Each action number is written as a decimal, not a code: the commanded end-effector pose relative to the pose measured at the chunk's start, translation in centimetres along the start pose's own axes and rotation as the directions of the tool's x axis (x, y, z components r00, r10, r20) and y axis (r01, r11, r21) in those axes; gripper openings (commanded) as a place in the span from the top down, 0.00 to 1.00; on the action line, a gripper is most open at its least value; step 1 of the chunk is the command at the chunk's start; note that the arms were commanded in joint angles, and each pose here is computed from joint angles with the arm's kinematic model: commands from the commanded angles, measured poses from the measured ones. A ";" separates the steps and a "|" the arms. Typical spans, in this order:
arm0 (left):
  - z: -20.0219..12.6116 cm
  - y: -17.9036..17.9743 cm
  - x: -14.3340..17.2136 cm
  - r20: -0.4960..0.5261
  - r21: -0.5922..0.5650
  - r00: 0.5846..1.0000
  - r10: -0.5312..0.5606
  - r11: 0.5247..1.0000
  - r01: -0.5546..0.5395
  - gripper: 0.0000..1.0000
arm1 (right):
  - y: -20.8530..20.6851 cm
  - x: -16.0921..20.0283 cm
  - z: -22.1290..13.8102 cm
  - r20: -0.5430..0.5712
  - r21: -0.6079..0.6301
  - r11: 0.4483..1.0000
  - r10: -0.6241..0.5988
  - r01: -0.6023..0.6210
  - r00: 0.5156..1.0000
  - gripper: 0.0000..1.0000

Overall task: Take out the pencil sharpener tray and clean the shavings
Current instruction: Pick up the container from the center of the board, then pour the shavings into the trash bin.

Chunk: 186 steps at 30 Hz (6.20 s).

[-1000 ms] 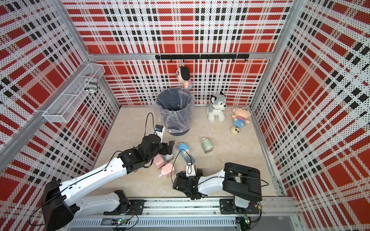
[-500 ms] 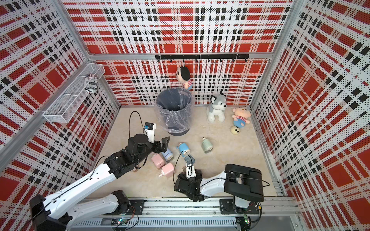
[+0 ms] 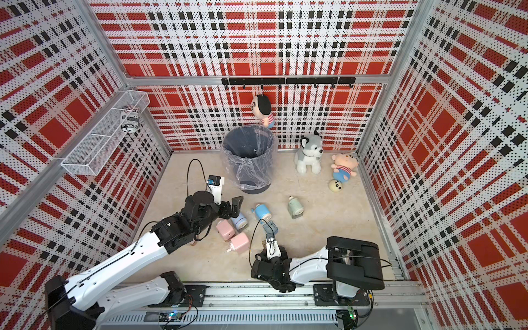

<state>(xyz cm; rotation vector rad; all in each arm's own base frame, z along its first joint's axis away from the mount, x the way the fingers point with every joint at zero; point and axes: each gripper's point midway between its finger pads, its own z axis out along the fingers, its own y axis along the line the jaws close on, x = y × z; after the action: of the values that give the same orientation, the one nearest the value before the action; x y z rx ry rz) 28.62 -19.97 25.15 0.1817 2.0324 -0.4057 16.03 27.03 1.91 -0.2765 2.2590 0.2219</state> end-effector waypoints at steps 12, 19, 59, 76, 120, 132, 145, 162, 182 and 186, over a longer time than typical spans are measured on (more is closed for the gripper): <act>-1.4 -0.9 -5.2 0.180 0.072 0.973 -0.145 0.988 0.134 0.02 | 0.3 -9.3 -6.0 0.089 -0.182 0.983 0.029 -0.013 0.996 0.49; -0.7 -0.3 -7.0 0.216 0.120 0.955 -0.204 0.976 0.182 0.02 | 0.5 -17.2 -7.4 0.159 -0.289 0.957 0.068 -0.019 0.985 0.50; -3.6 4.5 -7.3 0.266 0.203 0.875 -0.405 0.911 0.360 0.02 | 5.8 -50.7 -1.0 -0.514 -0.499 -0.122 0.838 -0.858 0.180 0.50; -4.7 4.7 -6.6 0.267 0.211 0.861 -0.432 0.898 0.385 0.02 | 4.3 -49.6 2.4 -0.591 -0.360 -0.382 0.799 -0.851 -0.109 0.50; -4.0 4.8 -5.9 0.255 0.208 0.862 -0.437 0.896 0.393 0.02 | 1.8 -49.3 -0.5 -0.561 -0.395 -0.381 0.820 -0.836 -0.109 0.46; -4.5 5.1 -6.2 0.267 0.194 0.863 -0.429 0.901 0.388 0.02 | 1.0 -45.0 3.4 -0.562 -0.323 -0.401 0.810 -0.857 -0.167 0.46; -4.2 4.9 -6.1 0.260 0.198 0.865 -0.429 0.900 0.387 0.02 | 1.3 -47.5 1.3 -0.557 -0.375 -0.365 0.824 -0.852 -0.108 0.45; -3.6 4.9 -5.4 0.244 0.192 0.869 -0.431 0.900 0.392 0.02 | 1.1 -46.5 2.1 -0.536 -0.383 -0.317 0.841 -0.867 -0.070 0.44; -5.2 4.5 -5.3 0.260 0.191 0.866 -0.427 0.902 0.387 0.02 | 1.1 -45.2 -3.2 -0.345 -0.641 0.130 0.831 -0.756 0.436 0.45; -5.9 4.7 -5.3 0.271 0.189 0.862 -0.429 0.901 0.389 0.02 | -0.2 -42.5 -5.1 -0.180 -0.677 0.346 0.778 -0.649 0.602 0.45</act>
<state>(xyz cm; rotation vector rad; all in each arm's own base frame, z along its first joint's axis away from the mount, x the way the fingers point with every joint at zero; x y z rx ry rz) 28.04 -13.70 31.36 -0.2247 1.7270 -0.8009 41.13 32.36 36.22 0.6763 1.8847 1.6947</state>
